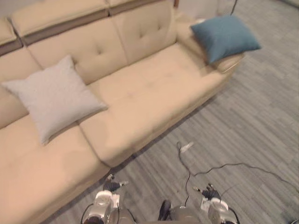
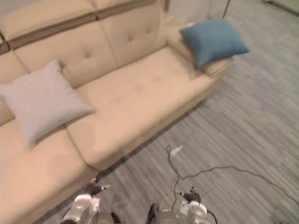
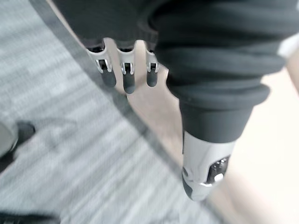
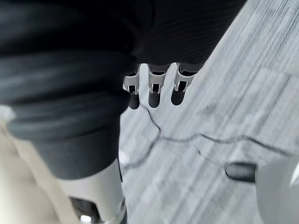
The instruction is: Pick up cushions and gather them together orderly.
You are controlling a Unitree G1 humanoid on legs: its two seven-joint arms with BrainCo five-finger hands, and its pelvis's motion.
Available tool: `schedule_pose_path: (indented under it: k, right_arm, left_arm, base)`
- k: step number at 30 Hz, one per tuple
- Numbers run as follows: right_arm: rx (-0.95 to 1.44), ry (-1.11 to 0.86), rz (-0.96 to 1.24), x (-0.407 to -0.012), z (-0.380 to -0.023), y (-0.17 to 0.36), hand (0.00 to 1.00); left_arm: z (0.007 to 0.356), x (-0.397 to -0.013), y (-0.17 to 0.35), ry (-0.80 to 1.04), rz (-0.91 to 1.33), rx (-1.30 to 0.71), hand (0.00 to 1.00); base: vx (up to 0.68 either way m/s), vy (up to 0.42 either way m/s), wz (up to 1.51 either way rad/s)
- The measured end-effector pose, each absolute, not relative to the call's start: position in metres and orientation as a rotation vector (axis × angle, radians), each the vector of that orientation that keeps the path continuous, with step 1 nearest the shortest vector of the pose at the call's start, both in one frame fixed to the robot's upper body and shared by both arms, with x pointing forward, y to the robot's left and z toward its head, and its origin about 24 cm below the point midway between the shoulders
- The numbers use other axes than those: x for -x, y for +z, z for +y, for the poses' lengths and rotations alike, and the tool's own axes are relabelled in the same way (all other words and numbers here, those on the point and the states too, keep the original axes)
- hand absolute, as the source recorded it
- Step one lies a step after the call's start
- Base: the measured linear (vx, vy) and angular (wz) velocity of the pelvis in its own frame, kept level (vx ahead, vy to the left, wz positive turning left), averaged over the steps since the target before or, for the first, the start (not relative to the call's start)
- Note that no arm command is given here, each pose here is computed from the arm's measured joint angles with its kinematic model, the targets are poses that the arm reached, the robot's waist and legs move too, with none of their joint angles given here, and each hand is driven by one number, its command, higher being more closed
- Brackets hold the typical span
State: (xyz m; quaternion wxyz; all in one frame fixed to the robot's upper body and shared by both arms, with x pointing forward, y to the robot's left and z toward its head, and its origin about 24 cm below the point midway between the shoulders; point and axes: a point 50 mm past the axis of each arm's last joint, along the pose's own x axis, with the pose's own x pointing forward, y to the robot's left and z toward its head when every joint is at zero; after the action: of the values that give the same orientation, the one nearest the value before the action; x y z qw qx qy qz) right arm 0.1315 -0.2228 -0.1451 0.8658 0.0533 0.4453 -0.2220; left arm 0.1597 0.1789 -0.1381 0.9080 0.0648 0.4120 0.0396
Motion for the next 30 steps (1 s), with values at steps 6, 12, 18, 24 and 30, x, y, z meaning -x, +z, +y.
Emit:
schedule_pose_path:
  k: [6,12,18,24,30]
  right_arm:
    - [-0.105,-0.529,0.938,-0.124,-0.239,-0.144,0.0]
    - [-0.13,-0.515,0.983,-0.111,-0.224,-0.151,0.0]
    - [-0.176,-0.488,0.965,-0.115,-0.211,-0.151,0.0]
    - [-0.181,-0.474,0.923,-0.132,-0.211,-0.146,0.0]
    - [-0.082,-0.466,0.918,-0.134,-0.234,-0.141,0.0]
  left_arm:
    - [0.167,-0.156,-0.14,0.045,0.856,-0.119,0.0]
    - [0.181,-0.144,-0.142,0.128,0.873,-0.078,0.0]
    - [0.184,-0.132,-0.146,0.1,0.918,-0.114,0.0]
    - [0.179,-0.153,-0.14,0.069,0.866,-0.132,0.0]
    - [0.159,-0.14,-0.147,0.033,0.915,-0.098,0.0]
  base:
    - [0.02,0.104,-0.84]
    - [0.19,0.205,-0.85]
    - [0.28,0.091,-0.63]
    - [0.36,-0.084,-0.18]
    - [0.46,-0.258,-0.21]
